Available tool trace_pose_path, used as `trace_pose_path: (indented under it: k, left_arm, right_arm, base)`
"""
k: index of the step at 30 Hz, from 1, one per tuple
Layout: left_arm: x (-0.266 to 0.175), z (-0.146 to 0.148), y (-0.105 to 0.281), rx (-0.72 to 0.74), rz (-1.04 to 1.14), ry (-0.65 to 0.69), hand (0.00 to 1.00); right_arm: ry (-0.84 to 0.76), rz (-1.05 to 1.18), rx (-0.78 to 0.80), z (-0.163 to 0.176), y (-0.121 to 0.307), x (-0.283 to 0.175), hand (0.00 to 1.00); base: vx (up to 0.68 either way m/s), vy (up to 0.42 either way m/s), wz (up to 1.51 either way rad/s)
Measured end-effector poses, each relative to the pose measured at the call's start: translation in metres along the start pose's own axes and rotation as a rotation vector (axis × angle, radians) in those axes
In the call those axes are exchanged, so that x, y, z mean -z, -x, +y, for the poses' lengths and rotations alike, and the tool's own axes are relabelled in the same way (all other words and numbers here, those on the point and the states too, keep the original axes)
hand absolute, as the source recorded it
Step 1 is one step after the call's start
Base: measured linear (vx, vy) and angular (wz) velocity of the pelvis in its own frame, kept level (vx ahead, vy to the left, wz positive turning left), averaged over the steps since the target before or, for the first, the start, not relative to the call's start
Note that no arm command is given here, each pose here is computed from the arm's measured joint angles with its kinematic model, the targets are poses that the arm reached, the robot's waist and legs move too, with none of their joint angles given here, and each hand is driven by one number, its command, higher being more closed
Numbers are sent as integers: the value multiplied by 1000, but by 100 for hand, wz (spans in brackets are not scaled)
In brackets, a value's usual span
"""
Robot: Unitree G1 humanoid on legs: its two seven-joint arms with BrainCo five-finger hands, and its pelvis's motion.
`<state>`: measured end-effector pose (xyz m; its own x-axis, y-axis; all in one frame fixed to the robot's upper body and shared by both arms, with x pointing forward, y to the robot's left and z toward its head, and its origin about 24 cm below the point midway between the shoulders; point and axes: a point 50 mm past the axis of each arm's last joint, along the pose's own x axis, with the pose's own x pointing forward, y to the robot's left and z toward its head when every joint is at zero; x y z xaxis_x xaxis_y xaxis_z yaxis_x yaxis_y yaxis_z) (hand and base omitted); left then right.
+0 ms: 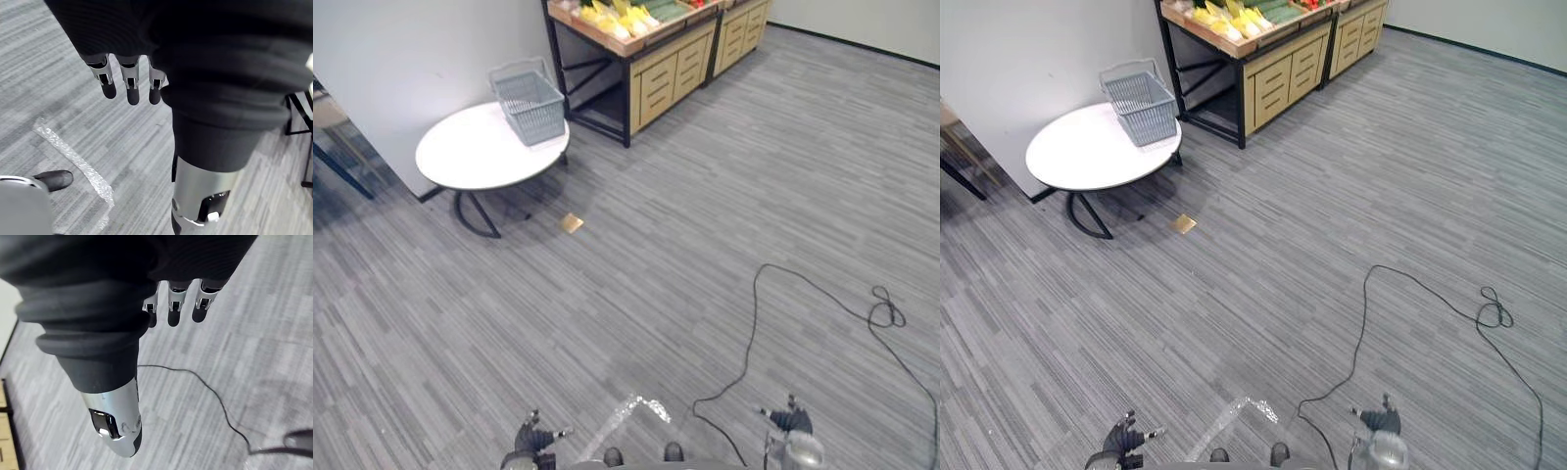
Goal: Pick vegetable in the basket
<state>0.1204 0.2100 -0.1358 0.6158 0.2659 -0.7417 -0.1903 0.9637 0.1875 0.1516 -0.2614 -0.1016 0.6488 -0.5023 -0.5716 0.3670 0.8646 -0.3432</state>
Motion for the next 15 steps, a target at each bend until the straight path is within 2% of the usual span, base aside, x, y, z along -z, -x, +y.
trace_pose_path:
  k: [9, 15]
  left_arm:
    - [-13, -2, 2, 10, -74, 2, 0]
    - [-13, -1, 5, 9, -89, 4, 0]
  right_arm:
    - [58, -111, -36, 5, 1, -20, 0]
    - [66, -102, -41, 5, 3, -16, 0]
  base:
    - [-22, -10, 0]
    - [-62, -20, 3]
